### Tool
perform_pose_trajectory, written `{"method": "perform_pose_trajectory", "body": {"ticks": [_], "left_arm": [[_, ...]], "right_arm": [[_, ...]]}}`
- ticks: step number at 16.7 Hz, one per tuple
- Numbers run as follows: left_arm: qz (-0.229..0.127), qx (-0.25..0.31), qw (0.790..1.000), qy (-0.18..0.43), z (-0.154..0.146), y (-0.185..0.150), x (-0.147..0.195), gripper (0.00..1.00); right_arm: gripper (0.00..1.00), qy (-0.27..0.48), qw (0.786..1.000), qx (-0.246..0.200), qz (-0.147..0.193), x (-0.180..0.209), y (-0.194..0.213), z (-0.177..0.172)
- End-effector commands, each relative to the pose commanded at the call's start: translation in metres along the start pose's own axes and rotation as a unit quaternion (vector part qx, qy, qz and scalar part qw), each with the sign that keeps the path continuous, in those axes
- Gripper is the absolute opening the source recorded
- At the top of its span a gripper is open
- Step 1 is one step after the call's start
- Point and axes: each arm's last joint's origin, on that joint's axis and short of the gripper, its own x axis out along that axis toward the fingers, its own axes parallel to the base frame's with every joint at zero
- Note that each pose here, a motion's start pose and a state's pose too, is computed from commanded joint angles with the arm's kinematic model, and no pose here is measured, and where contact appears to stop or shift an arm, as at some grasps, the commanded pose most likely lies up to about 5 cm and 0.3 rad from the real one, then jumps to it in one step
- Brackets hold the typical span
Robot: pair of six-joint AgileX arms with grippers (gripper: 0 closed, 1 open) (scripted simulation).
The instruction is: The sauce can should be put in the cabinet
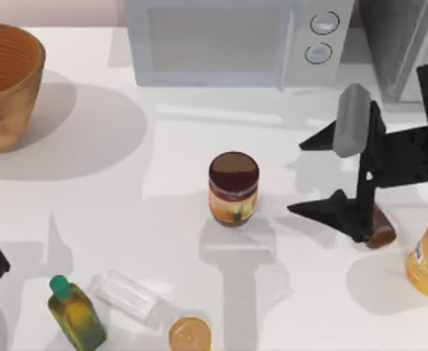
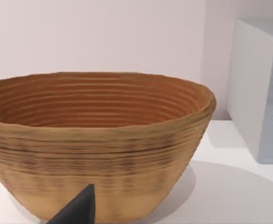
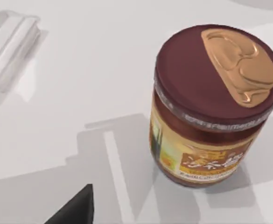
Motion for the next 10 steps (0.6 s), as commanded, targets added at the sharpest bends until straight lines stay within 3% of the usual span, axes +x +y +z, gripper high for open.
{"method": "perform_pose_trajectory", "body": {"ticks": [5,10], "left_arm": [[0.000,0.000,1.000,0.000,0.000,0.000,0.000,1.00],[0.000,0.000,1.000,0.000,0.000,0.000,0.000,1.00]], "right_arm": [[1.00,-0.024,0.996,-0.039,0.082,0.058,-0.037,-0.020],[1.00,-0.035,0.993,-0.055,0.103,0.078,-0.048,-0.030]]}}
